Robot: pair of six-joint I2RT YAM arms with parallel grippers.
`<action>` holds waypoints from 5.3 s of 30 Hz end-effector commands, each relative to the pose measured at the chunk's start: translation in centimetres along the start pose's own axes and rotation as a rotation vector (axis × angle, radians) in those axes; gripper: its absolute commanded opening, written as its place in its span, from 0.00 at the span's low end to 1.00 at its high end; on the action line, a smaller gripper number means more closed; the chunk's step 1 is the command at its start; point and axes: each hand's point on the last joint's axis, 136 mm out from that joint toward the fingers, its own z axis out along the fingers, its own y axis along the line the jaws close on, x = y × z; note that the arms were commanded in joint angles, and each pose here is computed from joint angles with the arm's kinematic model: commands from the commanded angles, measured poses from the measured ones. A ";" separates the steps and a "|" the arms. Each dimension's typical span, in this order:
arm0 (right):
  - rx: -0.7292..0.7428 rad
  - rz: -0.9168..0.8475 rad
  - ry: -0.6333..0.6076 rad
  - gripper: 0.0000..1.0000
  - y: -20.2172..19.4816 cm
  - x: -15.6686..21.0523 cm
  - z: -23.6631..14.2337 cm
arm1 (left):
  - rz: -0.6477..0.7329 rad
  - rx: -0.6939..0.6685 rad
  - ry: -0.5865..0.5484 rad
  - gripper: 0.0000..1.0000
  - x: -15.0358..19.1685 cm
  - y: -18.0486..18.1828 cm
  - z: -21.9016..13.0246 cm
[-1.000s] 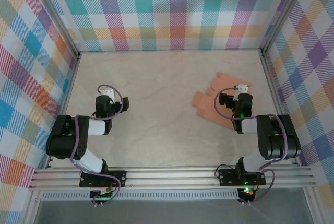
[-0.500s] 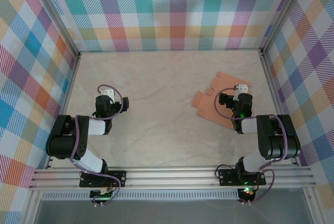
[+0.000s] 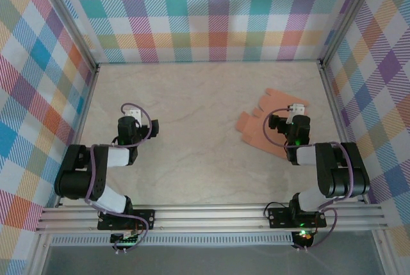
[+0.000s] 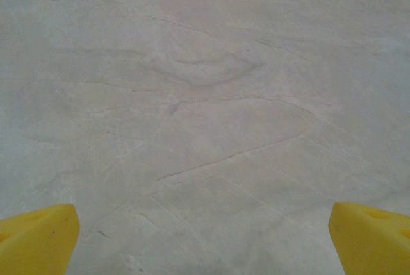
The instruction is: Fold the paper box
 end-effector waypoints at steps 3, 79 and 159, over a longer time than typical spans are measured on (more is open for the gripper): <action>-0.015 0.021 -0.035 1.00 0.4 -2.7 -2.1 | 0.068 0.046 -0.028 1.00 -5.5 -3.7 -2.7; -0.420 0.592 0.387 1.00 8.2 -4.3 -15.0 | -0.285 0.429 0.499 0.00 1.4 -28.3 -3.5; -0.827 -0.177 1.154 0.00 19.6 8.9 -11.8 | -0.086 0.298 0.468 1.00 -2.9 -16.5 -6.8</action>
